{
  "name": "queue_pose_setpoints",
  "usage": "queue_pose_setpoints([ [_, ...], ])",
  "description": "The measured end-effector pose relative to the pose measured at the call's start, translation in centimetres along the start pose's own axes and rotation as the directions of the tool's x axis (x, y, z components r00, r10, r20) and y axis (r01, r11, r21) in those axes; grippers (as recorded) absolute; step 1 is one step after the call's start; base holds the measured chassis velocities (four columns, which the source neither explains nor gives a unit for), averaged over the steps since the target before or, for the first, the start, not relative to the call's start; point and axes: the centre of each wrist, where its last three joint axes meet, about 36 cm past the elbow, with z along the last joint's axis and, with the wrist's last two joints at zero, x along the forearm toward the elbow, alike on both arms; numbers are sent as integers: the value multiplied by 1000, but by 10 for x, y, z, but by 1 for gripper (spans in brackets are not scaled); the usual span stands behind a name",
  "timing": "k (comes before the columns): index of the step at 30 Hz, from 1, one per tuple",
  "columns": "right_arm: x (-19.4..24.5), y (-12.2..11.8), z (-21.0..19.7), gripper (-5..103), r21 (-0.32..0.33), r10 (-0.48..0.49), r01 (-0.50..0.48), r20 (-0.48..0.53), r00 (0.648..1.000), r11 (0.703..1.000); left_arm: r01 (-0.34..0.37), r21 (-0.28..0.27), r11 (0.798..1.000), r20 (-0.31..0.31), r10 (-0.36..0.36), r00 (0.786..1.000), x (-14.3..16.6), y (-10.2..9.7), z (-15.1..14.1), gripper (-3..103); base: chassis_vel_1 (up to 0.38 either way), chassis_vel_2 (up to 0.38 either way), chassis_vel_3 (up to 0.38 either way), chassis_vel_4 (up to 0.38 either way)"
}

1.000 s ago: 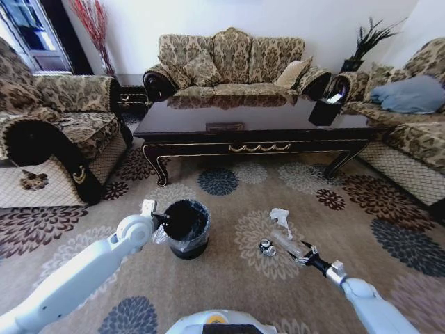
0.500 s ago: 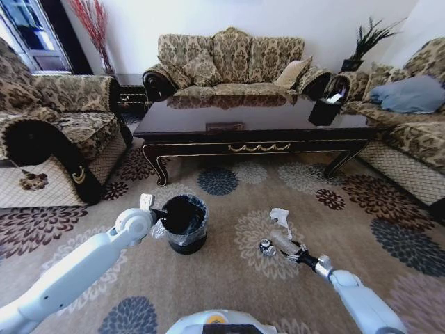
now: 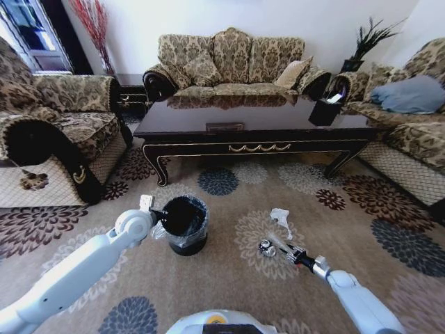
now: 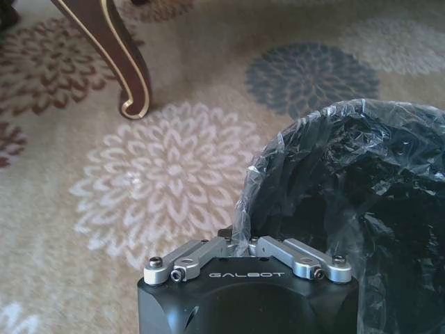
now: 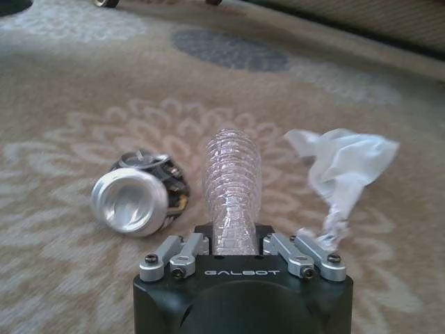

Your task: Move to the front of the table and pick up the trash from the floor, then place it into the trash bin.

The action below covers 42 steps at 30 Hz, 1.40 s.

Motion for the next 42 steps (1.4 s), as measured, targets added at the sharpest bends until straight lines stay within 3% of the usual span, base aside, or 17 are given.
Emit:
queue_pose_setpoints([
  [3, 11, -5, -11, 24, -3, 41, -41, 53, 998, 999, -20, -4, 1000, -11, 20, 1000, -3, -8, 4, 3, 0, 0, 0, 0],
  [8, 30, -4, -37, 24, -15, 128, -127, 150, 980, 992, -70, -45, 997, -16, 70, 997, -6, -31, -1, 3, 0, 0, 0, 0],
  [9, 41, 0, -52, 24, -39, 156, -152, 197, 968, 988, -101, -68, 993, -18, 100, 995, -7, -46, -5, 3, 0, 0, 0, 0],
  [10, 41, 0, -52, 24, -39, 156, -152, 197, 968, 988, -101, -68, 993, -18, 100, 995, -7, -46, -5, 3, 0, 0, 0, 0],
  [14, 65, 20, -116, 24, -101, 223, -200, 339, 914, 975, -174, -121, 977, -17, 174, 985, -13, -98, -26, 3, 0, 0, 0, 0],
  [15, 65, 20, -116, 24, -101, 223, -200, 339, 914, 975, -174, -121, 977, -17, 174, 985, -13, -98, -26, 3, 0, 0, 0, 0],
  [19, 82, 48, -176, 24, -146, 251, -207, 459, 852, 967, -234, -156, 960, -9, 235, 972, -12, -138, -50, 3, 0, 0, 0, 0],
  [20, 82, 48, -176, 24, -146, 251, -207, 459, 852, 967, -234, -156, 960, -9, 235, 972, -12, -138, -50, 3, 0, 0, 0, 0],
  [22, 92, 66, -203, 24, -143, 235, -188, 505, 831, 972, -265, -170, 949, -20, 266, 964, -14, -161, -59, 3, 0, 0, 0, 0],
  [24, 94, 71, -210, 24, -144, 233, -185, 513, 826, 972, -274, -175, 946, -21, 274, 961, -16, -168, -62, 3, 0, 0, 0, 0],
  [28, 107, 101, -252, 24, -138, 219, -171, 573, 790, 976, -291, -229, 929, -34, 291, 956, -21, -208, -79, 3, 0, 0, 0, 0],
  [30, 107, 103, -254, 24, -138, 218, -169, 576, 788, 976, -291, -230, 928, -35, 292, 956, -22, -209, -79, 3, 0, 0, 0, 0],
  [34, 117, 131, -284, 24, -146, 186, -121, 617, 765, 982, -330, -277, 902, -66, 325, 943, -26, -254, -84, 3, 0, 0, 0, 0],
  [35, 117, 131, -284, 24, -146, 186, -121, 617, 765, 982, -330, -277, 902, -66, 325, 943, -26, -254, -84, 3, 0, 0, 0, 0],
  [39, 114, 144, -282, 24, -212, 225, -116, 615, 756, 970, -366, -304, 880, -83, 358, 930, -23, -293, -81, 3, 0, 0, 0, 0],
  [42, 114, 148, -280, 24, -242, 232, -100, 619, 750, 965, -387, -310, 869, -89, 379, 921, -18, -306, -82, 3, 0, 0, 0, 0],
])
